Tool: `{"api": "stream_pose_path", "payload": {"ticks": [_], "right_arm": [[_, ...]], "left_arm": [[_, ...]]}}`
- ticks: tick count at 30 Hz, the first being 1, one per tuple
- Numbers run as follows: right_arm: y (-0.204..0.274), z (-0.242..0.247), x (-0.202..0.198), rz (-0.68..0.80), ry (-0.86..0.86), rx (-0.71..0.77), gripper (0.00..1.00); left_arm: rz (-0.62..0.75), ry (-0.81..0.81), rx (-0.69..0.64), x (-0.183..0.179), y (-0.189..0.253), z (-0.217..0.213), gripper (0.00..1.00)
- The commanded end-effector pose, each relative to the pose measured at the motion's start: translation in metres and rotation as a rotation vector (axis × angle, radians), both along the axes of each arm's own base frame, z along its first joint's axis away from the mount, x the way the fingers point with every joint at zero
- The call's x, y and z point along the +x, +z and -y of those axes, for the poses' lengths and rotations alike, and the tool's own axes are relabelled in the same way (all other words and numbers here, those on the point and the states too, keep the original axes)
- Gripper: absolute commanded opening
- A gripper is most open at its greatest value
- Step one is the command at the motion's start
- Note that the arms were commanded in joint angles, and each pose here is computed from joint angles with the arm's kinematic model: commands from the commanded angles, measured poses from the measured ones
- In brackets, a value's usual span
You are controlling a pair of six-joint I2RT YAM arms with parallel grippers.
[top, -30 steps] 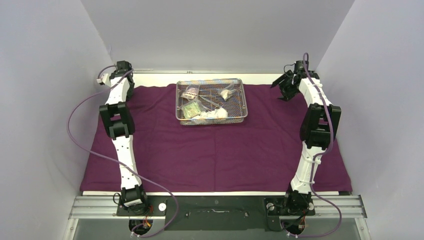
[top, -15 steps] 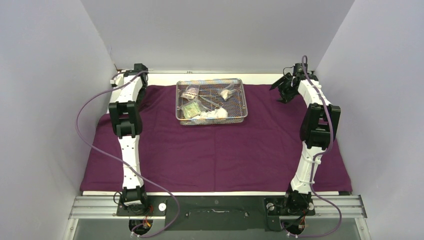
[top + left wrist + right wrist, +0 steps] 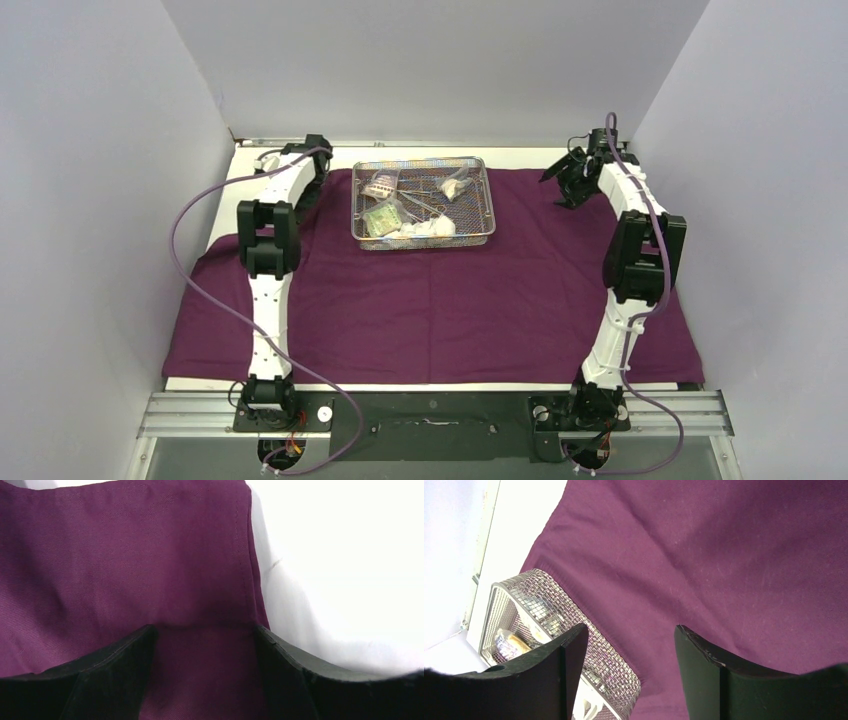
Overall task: Open and lay out the surgical kit
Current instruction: Smooth out the surgical kit at the center of the board.
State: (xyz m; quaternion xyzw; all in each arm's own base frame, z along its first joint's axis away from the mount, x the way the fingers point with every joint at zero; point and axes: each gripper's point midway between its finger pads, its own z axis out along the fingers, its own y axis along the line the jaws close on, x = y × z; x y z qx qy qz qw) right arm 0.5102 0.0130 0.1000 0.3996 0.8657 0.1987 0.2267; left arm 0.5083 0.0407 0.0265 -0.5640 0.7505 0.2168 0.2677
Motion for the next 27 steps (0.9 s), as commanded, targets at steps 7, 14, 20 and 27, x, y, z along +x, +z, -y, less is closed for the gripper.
{"api": "stream_pose_path", "payload": {"ticks": [7, 14, 20, 27], "right_arm": [[0.025, -0.008, -0.003, 0.100, 0.005, 0.012, 0.61], [0.010, -0.010, -0.017, 0.101, -0.019, 0.030, 0.61], [-0.002, -0.011, -0.027, 0.096, -0.032, 0.038, 0.61], [-0.010, -0.010, -0.029, 0.086, -0.041, 0.035, 0.61]], "left_arm": [[0.021, -0.201, -0.116, -0.028, 0.037, 0.046, 0.71], [-0.031, -0.351, -0.307, -0.047, 0.013, 0.063, 0.71], [0.045, -0.499, -0.368, -0.017, 0.045, 0.061, 0.70], [0.116, -0.501, -0.369, 0.009, 0.071, 0.029, 0.70]]}}
